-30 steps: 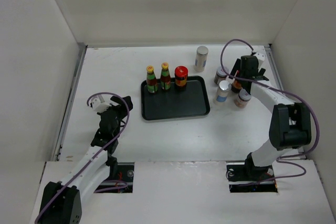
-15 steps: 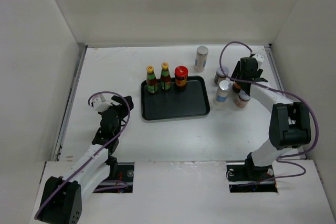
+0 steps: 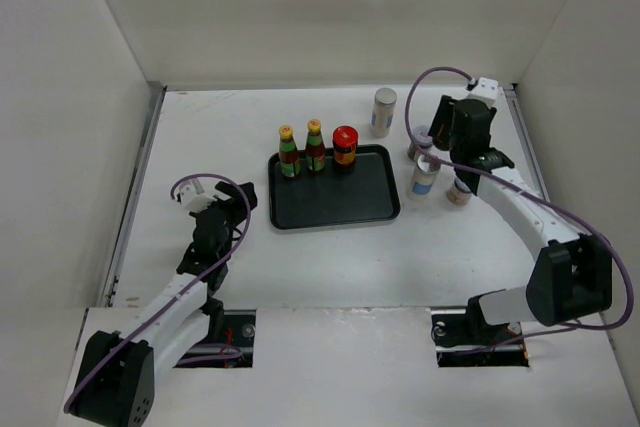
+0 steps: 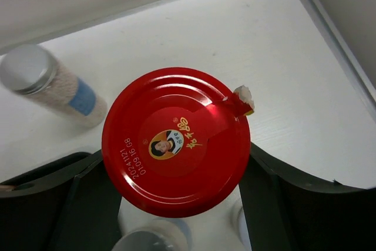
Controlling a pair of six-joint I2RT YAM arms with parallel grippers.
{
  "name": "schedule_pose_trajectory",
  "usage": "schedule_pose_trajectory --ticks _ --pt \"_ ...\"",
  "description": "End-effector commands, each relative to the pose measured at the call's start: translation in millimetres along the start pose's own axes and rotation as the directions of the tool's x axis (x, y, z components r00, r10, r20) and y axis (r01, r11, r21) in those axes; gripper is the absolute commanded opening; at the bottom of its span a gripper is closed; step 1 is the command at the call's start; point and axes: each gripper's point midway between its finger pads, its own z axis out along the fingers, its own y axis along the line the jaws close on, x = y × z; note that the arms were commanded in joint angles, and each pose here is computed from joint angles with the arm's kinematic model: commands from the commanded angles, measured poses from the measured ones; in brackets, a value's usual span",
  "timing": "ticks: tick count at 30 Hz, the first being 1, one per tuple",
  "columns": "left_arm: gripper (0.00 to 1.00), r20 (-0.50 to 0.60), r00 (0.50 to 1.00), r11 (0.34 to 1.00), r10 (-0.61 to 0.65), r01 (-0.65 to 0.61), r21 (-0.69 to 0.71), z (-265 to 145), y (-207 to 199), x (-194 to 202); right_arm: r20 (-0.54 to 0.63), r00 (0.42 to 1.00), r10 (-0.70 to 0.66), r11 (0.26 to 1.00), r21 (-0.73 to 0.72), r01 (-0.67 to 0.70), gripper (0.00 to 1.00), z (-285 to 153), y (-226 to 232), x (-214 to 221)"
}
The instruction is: Organize the condiment bottles
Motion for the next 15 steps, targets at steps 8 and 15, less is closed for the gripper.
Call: schedule_pose_trajectory --ticks 8,15 --pt "0.71 0.049 0.999 0.997 -0.014 0.01 0.074 -2 -20 -15 0.216 0.976 0.031 0.948 -0.316 0.04 0.56 -35 151 -81" --pt "0.7 0.057 0.998 0.997 -0.003 -0.001 0.074 -3 -20 -17 0.137 0.99 0.041 0.927 -0.374 0.013 0.56 -15 198 -28"
